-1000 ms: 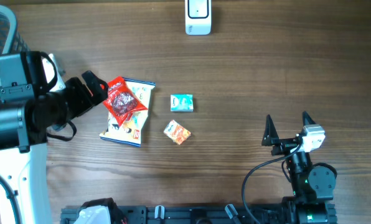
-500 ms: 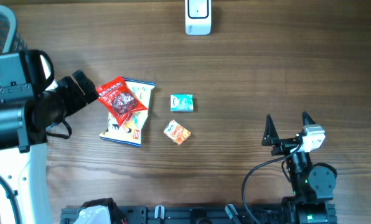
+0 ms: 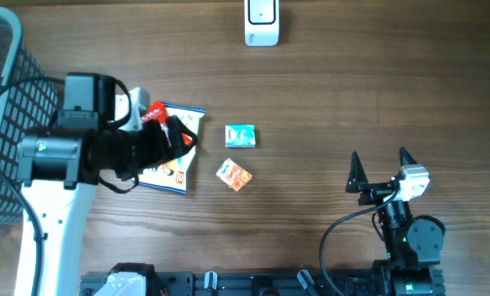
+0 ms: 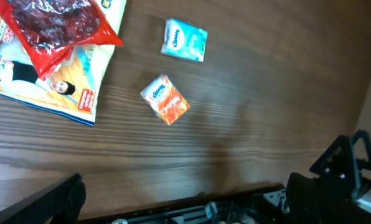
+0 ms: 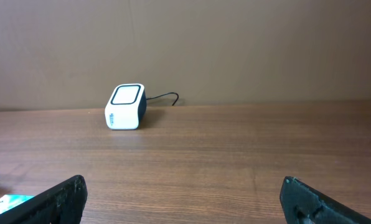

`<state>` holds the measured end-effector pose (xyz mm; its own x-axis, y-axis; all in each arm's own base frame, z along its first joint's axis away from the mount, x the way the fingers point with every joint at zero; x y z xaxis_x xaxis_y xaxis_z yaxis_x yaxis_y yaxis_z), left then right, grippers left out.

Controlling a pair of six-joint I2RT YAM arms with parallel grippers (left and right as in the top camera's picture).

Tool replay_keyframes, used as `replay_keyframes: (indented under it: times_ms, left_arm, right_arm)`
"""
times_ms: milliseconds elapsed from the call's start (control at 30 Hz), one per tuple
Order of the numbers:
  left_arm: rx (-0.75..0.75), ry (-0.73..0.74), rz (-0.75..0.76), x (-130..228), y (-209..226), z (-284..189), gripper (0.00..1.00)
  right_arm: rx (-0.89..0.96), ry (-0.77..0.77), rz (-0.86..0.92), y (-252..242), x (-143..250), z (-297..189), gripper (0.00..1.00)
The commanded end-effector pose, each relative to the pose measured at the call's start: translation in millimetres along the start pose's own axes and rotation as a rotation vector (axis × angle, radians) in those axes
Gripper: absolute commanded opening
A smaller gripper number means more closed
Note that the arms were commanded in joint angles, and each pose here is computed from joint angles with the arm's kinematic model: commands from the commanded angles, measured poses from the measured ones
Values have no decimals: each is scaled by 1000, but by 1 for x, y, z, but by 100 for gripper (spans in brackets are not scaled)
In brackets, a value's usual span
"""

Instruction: Scan the item barcode

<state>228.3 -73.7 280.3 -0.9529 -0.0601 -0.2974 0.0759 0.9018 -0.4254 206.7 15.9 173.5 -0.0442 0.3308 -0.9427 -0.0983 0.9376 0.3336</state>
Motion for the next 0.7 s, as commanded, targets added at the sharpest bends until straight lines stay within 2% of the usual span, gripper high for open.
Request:
replay_keyframes:
  times_ms: [0,367,433,533,600,633,667]
  left_arm:
    - [-38,-6,24,-1,3,4,100]
    - [-35,-27,32,-6,2,4,100]
    - [-35,-27,32,-6,2,4,100]
    - [-35,-27,32,-6,2,4,100]
    - [-35,-27,32,-6,2,4,100]
    - [-35,-27,32,-6,2,4,100]
    - [-35,-27,32,-6,2,4,100]
  right_arm:
    - [4,-9,7,0,-1,0,100]
    - [-16,-98,1,5,-19,-1,100]
    - [-120,-124,144,19,-28,-3,100]
    - [-236,-74,522,32,-30,-6,100]
    - [-258,10,910,34,-25,-5,100]
    - [-267,93,1214,37,-20,-6,100]
    - [-263,148,1387,39,-16,-6,100]
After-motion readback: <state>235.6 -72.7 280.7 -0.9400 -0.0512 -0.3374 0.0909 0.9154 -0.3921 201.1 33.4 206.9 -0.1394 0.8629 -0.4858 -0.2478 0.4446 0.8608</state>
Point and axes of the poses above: each gripper's point midway between its finger pads, its own z axis out along the fingers, its own y axis along the line the jaws close on, x = y × z, the point moved 4 cm from there along -z, back along the fingers, and after that the axes turned 15 degrees about z, right-handed, at the moved point
